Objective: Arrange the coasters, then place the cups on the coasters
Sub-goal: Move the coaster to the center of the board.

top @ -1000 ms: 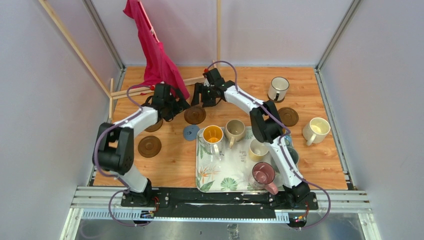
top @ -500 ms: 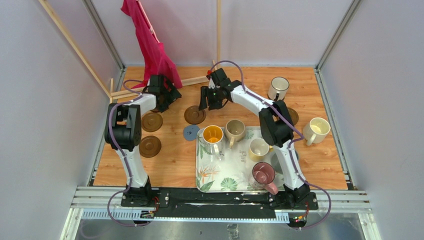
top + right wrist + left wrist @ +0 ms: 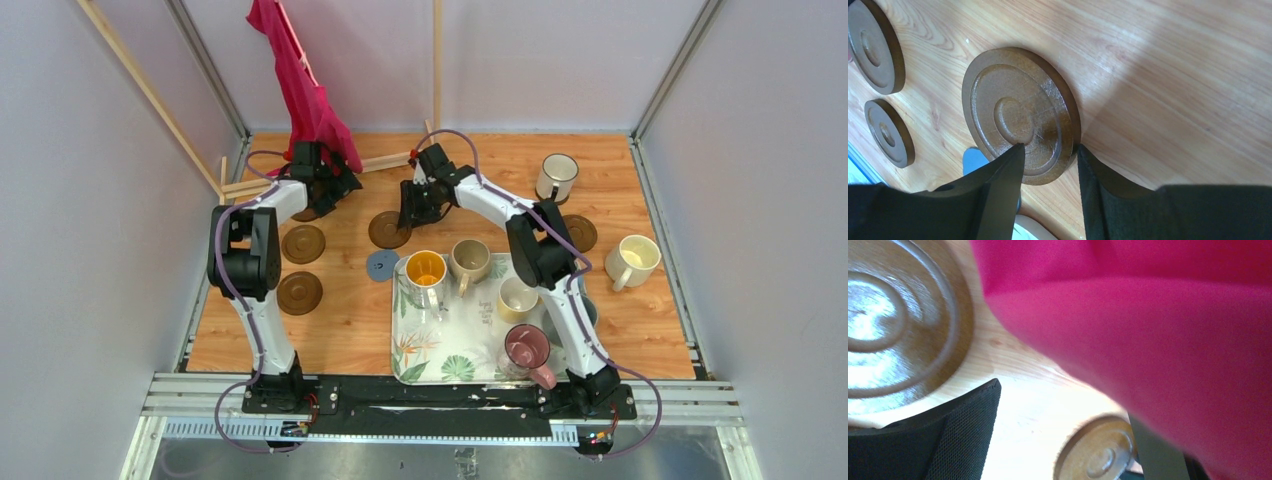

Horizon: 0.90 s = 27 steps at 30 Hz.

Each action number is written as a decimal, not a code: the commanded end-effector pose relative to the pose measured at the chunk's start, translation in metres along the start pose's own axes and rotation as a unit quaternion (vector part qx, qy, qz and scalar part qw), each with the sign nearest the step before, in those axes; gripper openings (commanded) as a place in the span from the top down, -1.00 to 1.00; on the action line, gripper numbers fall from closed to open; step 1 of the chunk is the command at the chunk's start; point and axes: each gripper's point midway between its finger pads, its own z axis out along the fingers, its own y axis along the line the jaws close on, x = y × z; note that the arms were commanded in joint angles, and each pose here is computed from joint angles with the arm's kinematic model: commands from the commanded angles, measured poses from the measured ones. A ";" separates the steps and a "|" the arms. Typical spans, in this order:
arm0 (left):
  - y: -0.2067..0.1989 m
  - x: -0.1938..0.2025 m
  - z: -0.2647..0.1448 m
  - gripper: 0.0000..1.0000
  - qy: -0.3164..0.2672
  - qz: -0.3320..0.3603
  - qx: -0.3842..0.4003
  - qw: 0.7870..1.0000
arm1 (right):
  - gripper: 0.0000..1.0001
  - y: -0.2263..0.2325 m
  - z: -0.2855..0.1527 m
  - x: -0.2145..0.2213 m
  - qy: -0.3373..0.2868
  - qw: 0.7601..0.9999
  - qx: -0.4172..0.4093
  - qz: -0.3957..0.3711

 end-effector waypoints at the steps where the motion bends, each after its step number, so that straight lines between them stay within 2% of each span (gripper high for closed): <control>1: -0.028 0.017 -0.044 -1.00 0.007 0.021 0.043 0.999 | 0.16 -0.003 0.035 0.027 0.046 0.999 0.002 0.011; 4: -0.028 0.036 -0.068 -1.00 0.010 0.027 0.056 0.998 | 0.27 0.007 0.051 0.017 0.042 0.999 -0.023 0.026; 7: -0.023 0.070 -0.078 -1.00 0.036 0.039 0.066 0.996 | 0.30 0.021 0.062 -0.005 0.021 0.998 -0.054 0.035; 10: -0.030 0.100 -0.075 -1.00 0.062 0.055 0.078 0.993 | 0.28 0.034 0.060 -0.022 0.002 0.997 -0.073 0.037; 12: -0.030 0.112 -0.067 -1.00 0.072 0.052 0.076 0.993 | 0.18 0.036 0.048 -0.029 -0.012 0.998 -0.061 0.030; 17: -0.030 0.113 -0.043 -1.00 0.066 0.033 0.075 0.994 | 0.07 0.008 0.009 -0.020 -0.023 0.999 0.015 0.023; 23: -0.046 0.098 -0.012 -1.00 0.054 0.028 0.083 0.995 | 0.07 0.000 -0.030 -0.008 -0.027 0.999 0.044 0.006; 27: -0.032 0.092 0.005 -1.00 0.047 0.016 0.034 0.998 | 0.07 0.001 -0.053 -0.002 -0.032 0.998 0.053 -0.007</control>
